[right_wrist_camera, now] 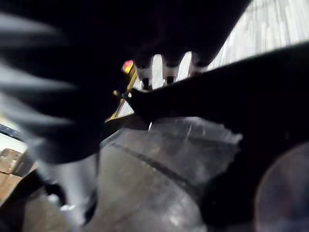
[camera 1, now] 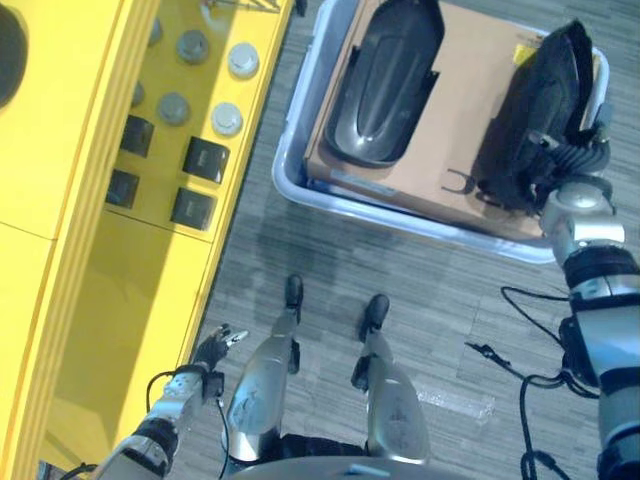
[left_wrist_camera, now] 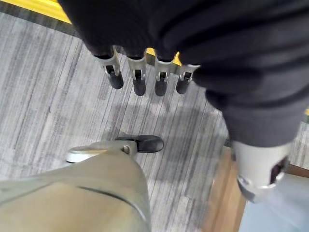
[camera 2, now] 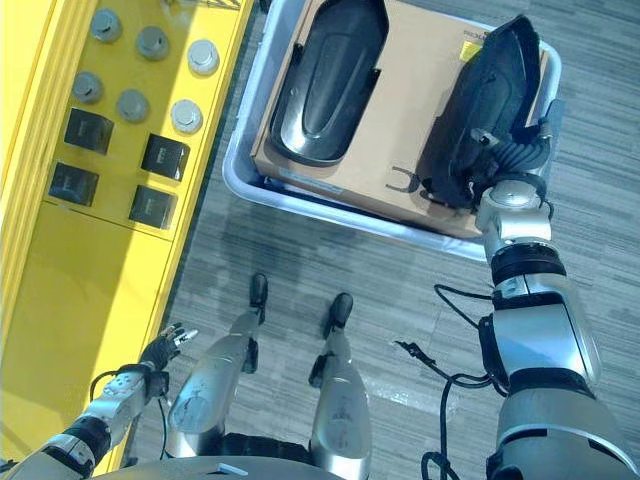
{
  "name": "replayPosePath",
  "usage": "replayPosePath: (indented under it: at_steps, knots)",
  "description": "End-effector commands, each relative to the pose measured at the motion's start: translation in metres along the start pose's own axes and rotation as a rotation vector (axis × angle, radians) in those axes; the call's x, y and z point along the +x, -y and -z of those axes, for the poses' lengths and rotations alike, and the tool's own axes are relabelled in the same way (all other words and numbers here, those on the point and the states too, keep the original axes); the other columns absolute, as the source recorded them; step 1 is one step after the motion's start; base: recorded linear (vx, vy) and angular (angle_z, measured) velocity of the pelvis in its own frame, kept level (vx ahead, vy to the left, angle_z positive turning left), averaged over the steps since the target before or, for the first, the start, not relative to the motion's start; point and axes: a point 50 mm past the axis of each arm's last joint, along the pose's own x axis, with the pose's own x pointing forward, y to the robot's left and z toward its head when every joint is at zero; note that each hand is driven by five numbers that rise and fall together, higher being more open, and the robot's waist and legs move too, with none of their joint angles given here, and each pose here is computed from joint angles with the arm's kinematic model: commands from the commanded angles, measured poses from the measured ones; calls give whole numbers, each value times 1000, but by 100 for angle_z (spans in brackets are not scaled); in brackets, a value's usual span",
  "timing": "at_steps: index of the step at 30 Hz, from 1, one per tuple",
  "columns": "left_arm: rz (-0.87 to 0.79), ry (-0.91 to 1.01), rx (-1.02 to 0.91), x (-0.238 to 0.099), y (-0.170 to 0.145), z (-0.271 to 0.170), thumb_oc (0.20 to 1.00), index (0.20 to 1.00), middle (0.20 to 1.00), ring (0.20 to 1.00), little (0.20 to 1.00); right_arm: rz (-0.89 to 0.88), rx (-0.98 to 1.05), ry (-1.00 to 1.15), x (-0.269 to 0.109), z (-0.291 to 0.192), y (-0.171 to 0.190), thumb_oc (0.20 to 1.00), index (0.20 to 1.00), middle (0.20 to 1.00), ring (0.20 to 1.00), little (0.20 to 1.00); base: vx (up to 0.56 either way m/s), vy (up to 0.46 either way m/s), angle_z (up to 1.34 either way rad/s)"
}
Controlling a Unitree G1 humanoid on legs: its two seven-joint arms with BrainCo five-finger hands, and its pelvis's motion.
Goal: Move parts from the plastic box to the shelf.
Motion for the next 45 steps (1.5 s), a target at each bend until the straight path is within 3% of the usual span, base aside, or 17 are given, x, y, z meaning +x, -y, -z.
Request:
replayPosePath:
  at_steps: [1,2,3,4,5,17,22,26,31,34,35,37,38,41,45]
  knots:
    - [22,11,17,-1,2,2,1000,1000,1000,1000,1000,101,-79,-72,7,6,27,1000,1000,1000,1000,1000,0,0,0]
    - [23,10,19,-1,3,2,1000,1000,1000,1000,1000,105,-94,-98,7,10,29,1000,1000,1000,1000,1000,0,0,0]
    - [22,9,17,-2,3,2,1000,1000,1000,1000,1000,99,-110,-123,7,15,29,780,780,780,780,780,-8,20,4]
    - [21,7,16,-2,3,3,1000,1000,1000,1000,1000,93,-116,-145,7,18,29,611,611,611,611,611,-8,33,6]
    - [16,-1,16,-3,3,5,1000,1000,1000,1000,1000,86,-137,-189,6,26,29,200,200,200,200,200,-5,29,5]
    - [-14,-46,28,-9,-10,19,1000,1000,1000,1000,1000,-32,-171,-350,-6,81,32,200,200,200,200,200,-3,-5,1]
    - [-26,-19,54,-12,-13,22,1000,1000,1000,1000,1000,-29,-153,-309,-11,93,34,200,200,200,200,200,-10,-43,2]
    - [-93,54,98,-13,-19,8,1000,1000,1000,1000,1000,-27,-208,-166,-24,102,32,200,200,200,200,200,-22,-93,5]
    - [-105,239,177,-15,-19,-52,1000,1000,1000,1000,1000,-51,-240,113,-48,84,29,200,200,200,200,200,-9,-110,-1]
    - [-25,322,220,-20,-11,-88,1000,1000,1000,1000,1000,-58,-216,272,-65,70,30,200,200,200,200,200,-27,-79,-9]
    - [45,394,220,-27,-1,-118,1000,1000,1000,1000,1000,-57,-230,441,-77,46,29,200,200,200,200,200,-30,-47,-14]
    - [81,431,225,-30,3,-129,1000,1000,1000,1000,1000,-64,-239,516,-81,35,28,200,200,200,200,200,-46,-41,-14]
    - [181,489,207,-38,14,-148,1000,1000,1000,1000,1000,-72,-286,670,-91,14,24,200,200,200,200,200,-66,-45,-9]
    - [335,567,110,-52,32,-178,1000,1000,1000,1000,1000,-74,-299,873,-104,-24,17,200,200,200,200,200,-81,-35,-4]
    - [461,680,46,-65,56,-207,1000,1000,1000,1000,1000,-105,-338,1103,-124,-67,0,200,200,200,200,200,-57,-29,1]
